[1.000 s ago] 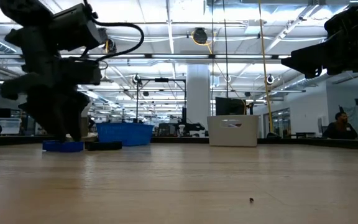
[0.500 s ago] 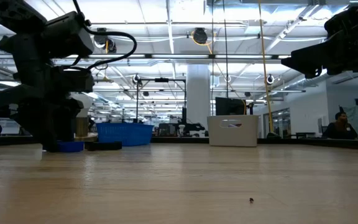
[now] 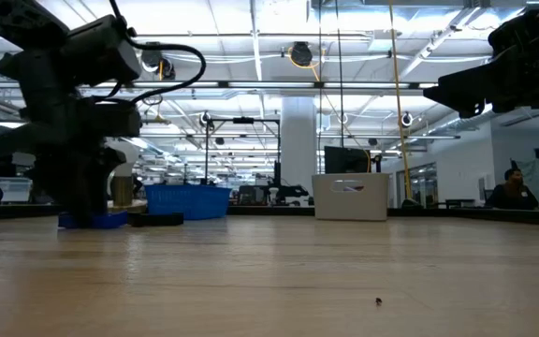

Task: Pick & Place Office items
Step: Put the blue digital clock into the blue bin

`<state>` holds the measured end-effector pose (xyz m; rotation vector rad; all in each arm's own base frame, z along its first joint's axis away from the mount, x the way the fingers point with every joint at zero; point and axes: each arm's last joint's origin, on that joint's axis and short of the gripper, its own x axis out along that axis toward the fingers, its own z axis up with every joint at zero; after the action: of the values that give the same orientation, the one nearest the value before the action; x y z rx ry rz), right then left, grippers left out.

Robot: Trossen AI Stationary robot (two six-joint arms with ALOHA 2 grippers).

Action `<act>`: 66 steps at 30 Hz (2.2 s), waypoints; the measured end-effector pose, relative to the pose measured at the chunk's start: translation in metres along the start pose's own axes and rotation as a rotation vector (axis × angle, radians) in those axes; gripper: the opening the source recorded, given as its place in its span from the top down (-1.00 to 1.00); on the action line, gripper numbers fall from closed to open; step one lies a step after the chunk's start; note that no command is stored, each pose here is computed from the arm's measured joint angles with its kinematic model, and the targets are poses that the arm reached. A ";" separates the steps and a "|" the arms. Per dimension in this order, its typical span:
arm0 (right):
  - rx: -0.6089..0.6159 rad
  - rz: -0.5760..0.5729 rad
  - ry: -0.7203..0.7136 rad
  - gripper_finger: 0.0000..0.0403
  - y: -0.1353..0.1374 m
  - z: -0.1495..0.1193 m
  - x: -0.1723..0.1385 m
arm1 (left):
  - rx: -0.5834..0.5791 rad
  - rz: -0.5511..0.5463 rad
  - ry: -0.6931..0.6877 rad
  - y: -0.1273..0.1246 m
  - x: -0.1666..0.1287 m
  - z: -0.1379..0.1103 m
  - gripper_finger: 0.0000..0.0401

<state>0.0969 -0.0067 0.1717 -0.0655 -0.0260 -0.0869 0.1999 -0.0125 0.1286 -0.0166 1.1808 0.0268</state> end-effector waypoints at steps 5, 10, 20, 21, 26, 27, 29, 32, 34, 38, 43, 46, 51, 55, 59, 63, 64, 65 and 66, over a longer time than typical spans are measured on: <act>0.000 0.000 0.000 -0.10 0.000 0.000 0.000 | -0.203 0.006 0.005 0.000 0.000 -0.001 0.31; 0.000 0.000 0.000 -0.10 0.000 0.000 0.000 | -0.340 0.026 0.015 0.001 0.000 -0.002 0.20; 0.000 0.000 0.000 -0.10 0.000 0.000 0.000 | -0.398 0.072 -0.006 0.002 0.000 -0.001 0.32; 0.000 0.000 0.000 -0.10 0.000 0.000 0.000 | -0.397 0.081 -0.009 0.002 0.000 -0.001 0.32; 0.000 0.000 0.000 -0.10 0.000 0.000 0.000 | -0.415 0.120 -0.022 0.004 0.000 -0.001 0.32; 0.000 0.000 0.000 -0.10 0.000 0.000 0.000 | -0.413 0.121 -0.022 0.004 0.000 -0.001 0.32; 0.000 0.000 0.000 -0.10 0.000 0.000 0.000 | -0.411 0.122 -0.025 0.004 0.000 -0.001 0.32; 0.000 0.000 0.000 -0.10 0.000 0.000 0.000 | -0.409 0.125 -0.035 0.004 -0.002 -0.001 0.32; 0.000 0.000 0.000 -0.10 0.000 0.000 0.000 | -0.398 0.125 -0.039 0.004 -0.004 0.002 0.32; 0.000 0.000 0.000 -0.10 0.000 0.000 0.000 | -0.363 0.111 -0.085 0.003 -0.014 0.010 0.32; 0.000 0.000 0.000 -0.10 0.000 0.000 0.000 | -0.334 0.132 -0.154 0.004 -0.026 0.018 0.32; 0.000 0.000 0.000 -0.10 0.000 0.000 0.000 | -0.327 0.178 -0.235 0.006 -0.037 0.022 0.32; 0.000 0.000 0.000 -0.10 0.000 0.000 0.000 | -0.328 0.293 -0.340 0.011 -0.049 0.024 0.32; 0.000 -0.001 0.000 -0.10 0.000 0.000 0.000 | -0.369 0.341 -0.413 0.017 -0.059 0.027 0.28; 0.000 0.000 0.000 -0.10 0.000 0.000 0.000 | -0.390 0.352 -0.507 0.025 -0.068 0.033 0.30; 0.000 0.000 0.000 -0.10 0.000 0.000 0.000 | -0.410 0.404 -0.619 0.037 -0.076 0.041 0.32; 0.000 0.000 0.000 -0.10 0.000 0.000 0.000 | -0.420 0.425 -0.649 0.040 -0.078 0.044 0.32; 0.000 0.000 0.000 -0.10 0.000 0.000 0.000 | -0.432 0.445 -0.677 0.044 -0.080 0.046 0.32; 0.000 0.000 0.000 -0.10 0.000 0.000 0.000 | -0.446 0.458 -0.703 0.048 -0.082 0.047 0.32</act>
<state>0.0969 -0.0067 0.1717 -0.0655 -0.0259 -0.0869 0.2112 0.0360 0.2222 -0.1196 0.4368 0.6502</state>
